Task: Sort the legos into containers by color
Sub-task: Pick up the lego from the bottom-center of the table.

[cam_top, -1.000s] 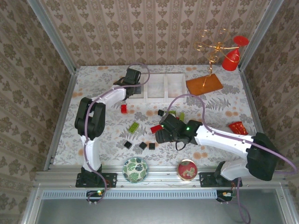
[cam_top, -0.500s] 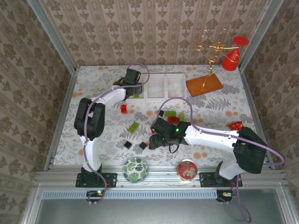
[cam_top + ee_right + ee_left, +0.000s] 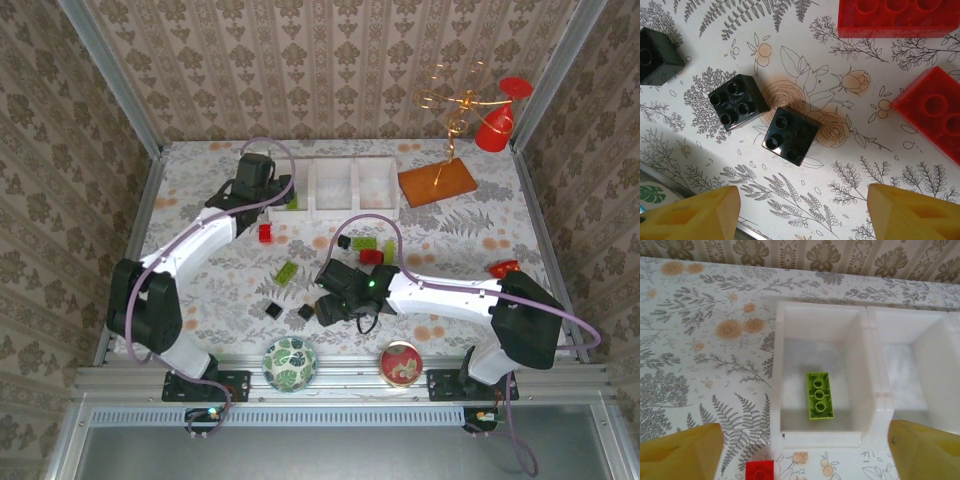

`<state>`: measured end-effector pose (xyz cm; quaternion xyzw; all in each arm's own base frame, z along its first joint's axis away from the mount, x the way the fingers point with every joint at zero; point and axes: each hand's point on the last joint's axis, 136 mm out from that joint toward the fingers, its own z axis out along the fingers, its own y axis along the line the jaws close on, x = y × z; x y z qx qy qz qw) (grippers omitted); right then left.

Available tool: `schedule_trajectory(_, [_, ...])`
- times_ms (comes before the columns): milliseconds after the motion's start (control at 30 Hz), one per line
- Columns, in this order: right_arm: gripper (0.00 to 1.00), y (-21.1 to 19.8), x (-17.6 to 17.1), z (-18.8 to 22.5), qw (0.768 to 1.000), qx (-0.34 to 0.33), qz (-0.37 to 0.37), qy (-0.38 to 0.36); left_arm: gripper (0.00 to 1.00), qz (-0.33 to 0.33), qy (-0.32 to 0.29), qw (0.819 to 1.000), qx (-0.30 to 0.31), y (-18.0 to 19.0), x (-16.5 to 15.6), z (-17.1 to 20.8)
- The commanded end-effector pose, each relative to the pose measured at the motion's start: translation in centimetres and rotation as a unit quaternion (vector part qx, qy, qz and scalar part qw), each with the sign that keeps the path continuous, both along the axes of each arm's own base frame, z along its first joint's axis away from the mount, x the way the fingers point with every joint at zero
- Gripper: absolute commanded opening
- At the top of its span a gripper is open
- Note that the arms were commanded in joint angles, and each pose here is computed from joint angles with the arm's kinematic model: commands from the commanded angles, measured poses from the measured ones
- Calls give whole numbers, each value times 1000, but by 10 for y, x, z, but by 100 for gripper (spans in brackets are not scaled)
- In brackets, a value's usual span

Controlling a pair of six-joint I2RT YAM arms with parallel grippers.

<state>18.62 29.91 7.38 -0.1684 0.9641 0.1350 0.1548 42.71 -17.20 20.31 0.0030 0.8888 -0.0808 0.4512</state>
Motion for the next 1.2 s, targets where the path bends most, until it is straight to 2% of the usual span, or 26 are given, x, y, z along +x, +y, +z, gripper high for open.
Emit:
schedule_trajectory(0, [69,7,-3,-2,1000,2,2,7,93,23,-13,1000,-2,16,-16,7])
schedule_trajectory(100, [69,9,-5,-5,1000,-2,6,9,100,39,-21,999,-5,29,-32,8])
schedule_trajectory(467, [68,15,-7,-11,1000,-13,18,14,100,79,-39,996,-12,67,-78,4])
schedule_trajectory(567, [68,17,-8,-12,1000,-13,22,14,100,99,-39,994,-15,83,-82,1])
schedule_trajectory(933, [71,29,-8,-19,999,-28,40,14,100,115,-31,993,-23,94,-84,-7])
schedule_trajectory(1167, [72,18,-5,-32,997,-74,27,16,100,122,-22,992,-33,99,-85,-16])
